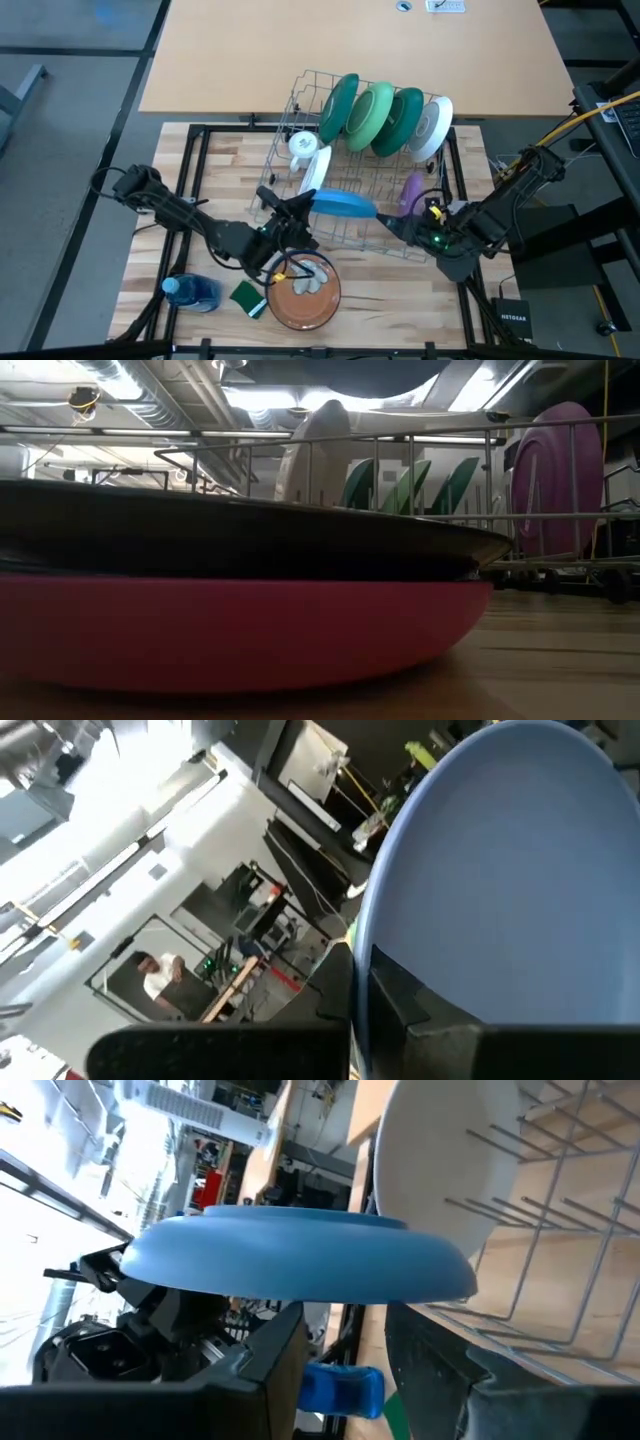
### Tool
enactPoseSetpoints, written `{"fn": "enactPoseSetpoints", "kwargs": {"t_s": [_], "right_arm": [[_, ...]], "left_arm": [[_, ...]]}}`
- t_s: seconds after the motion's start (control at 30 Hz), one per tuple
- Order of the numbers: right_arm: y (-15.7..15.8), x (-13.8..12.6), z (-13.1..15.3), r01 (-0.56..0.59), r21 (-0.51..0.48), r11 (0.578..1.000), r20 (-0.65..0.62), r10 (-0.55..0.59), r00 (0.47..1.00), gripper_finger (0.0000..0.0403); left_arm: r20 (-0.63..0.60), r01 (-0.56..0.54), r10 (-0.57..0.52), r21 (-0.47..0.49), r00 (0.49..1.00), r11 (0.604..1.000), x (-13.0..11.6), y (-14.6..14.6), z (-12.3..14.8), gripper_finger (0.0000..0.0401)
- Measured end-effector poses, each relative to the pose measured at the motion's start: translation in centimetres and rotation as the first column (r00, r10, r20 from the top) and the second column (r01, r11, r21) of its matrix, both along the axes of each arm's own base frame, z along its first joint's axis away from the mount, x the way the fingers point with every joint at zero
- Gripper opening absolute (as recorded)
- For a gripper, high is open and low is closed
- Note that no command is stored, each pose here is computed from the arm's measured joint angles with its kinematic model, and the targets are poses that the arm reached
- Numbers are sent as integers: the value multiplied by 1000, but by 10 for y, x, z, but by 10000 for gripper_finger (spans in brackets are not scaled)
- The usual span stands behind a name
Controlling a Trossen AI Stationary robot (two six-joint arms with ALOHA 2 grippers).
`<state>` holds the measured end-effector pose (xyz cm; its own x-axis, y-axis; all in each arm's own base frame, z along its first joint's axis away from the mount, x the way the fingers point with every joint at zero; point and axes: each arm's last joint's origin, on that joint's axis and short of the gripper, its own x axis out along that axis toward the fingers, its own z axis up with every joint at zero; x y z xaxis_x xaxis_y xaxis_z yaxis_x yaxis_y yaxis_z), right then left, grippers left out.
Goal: Sort dishes
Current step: Put the blue in the dish rack
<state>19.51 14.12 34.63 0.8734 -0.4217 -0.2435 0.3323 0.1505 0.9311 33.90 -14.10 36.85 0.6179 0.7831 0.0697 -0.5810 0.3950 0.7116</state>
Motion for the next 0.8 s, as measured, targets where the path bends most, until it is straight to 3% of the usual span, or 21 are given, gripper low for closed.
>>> {"fn": "enactPoseSetpoints", "kwargs": {"t_s": [0.23, 0.4, 0.57, 0.8], "right_arm": [[-9, -10, 11, 52, -58, 997, 34, -50, 998, 145], [-18, -20, 21, 83, -76, 994, 64, -78, 995, 145], [-29, -30, 31, 127, -53, 990, 112, -120, 986, 145], [-45, -47, 45, 158, 1, 988, 173, -155, 973, 145]], "left_arm": [[-48, 5, 0, 109, 999, 994, 5, 22, 11, 0], [-35, 65, -59, 201, 998, 977, 12, 38, 16, 0], [-6, 105, -109, 291, 994, 951, 16, 53, 23, 0], [66, 83, -120, 407, 991, 910, 16, 75, 34, 0]]}}
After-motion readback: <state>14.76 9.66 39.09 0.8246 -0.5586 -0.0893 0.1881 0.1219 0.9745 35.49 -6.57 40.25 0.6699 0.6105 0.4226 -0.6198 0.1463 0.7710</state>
